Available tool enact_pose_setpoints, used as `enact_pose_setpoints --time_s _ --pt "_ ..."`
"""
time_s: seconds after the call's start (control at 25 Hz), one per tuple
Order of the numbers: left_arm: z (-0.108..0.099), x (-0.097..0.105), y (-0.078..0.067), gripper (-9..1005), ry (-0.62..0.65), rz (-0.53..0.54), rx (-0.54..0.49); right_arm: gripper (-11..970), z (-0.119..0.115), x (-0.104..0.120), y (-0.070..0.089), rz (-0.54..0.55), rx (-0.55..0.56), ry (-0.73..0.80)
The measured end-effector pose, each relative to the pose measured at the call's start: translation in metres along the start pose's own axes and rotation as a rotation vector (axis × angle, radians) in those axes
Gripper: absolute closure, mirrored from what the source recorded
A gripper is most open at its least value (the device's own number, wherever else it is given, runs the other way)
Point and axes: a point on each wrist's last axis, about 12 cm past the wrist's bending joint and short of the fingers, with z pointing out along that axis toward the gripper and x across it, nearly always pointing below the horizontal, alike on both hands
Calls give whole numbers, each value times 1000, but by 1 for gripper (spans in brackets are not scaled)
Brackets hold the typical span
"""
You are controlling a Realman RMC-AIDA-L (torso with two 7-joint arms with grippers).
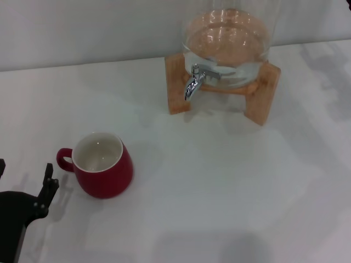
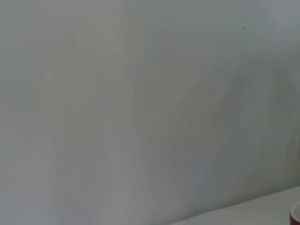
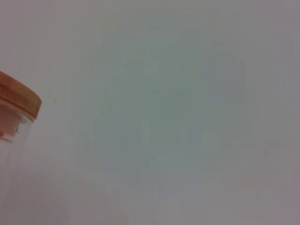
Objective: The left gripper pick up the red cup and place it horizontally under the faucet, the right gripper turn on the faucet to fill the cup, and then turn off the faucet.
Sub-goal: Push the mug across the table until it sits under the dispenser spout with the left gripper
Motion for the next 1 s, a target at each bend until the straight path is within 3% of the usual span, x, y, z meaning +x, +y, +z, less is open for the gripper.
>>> enact_pose_setpoints --time_s 1.0 --pt "11 10 7 120 71 51 56 297 -4 2 2 7 1 2"
